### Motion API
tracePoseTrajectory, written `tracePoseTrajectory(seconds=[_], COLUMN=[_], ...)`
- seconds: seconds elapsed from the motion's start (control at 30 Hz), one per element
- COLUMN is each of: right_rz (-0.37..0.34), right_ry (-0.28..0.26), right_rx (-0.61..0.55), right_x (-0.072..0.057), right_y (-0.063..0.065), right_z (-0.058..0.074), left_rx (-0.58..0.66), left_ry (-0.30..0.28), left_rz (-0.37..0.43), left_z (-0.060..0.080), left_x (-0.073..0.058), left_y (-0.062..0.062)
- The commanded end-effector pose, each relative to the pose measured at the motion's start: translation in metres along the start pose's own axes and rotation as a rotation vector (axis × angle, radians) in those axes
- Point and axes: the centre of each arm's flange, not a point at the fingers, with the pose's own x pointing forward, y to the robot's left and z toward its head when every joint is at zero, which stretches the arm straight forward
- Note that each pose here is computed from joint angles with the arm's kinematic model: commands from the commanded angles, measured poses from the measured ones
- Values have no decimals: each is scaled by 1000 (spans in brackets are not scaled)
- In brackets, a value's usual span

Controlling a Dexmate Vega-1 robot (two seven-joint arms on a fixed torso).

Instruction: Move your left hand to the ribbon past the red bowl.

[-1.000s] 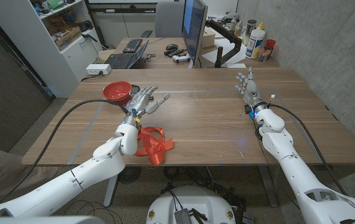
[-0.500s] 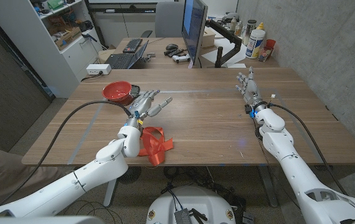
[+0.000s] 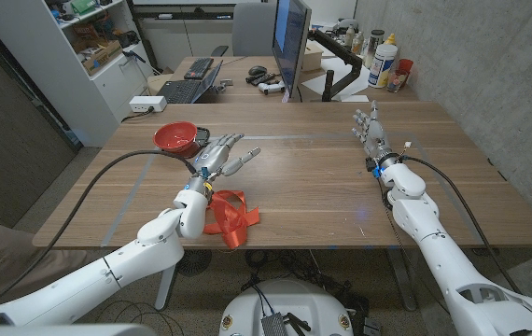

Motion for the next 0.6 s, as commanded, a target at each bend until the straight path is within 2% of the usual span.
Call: tracePoseTrajectory(seconds=[0.03, 0.6], right_rz=[-6, -6], right_ry=[9, 20], right_rx=[-6, -8], right_x=[-1, -1], right_y=[1, 3], right_z=[-3, -6], left_rx=[35, 36], left_ry=[-95, -156], left_rz=[17, 3], left_z=[4, 18], left_x=[-2, -15], left_y=[-5, -9])
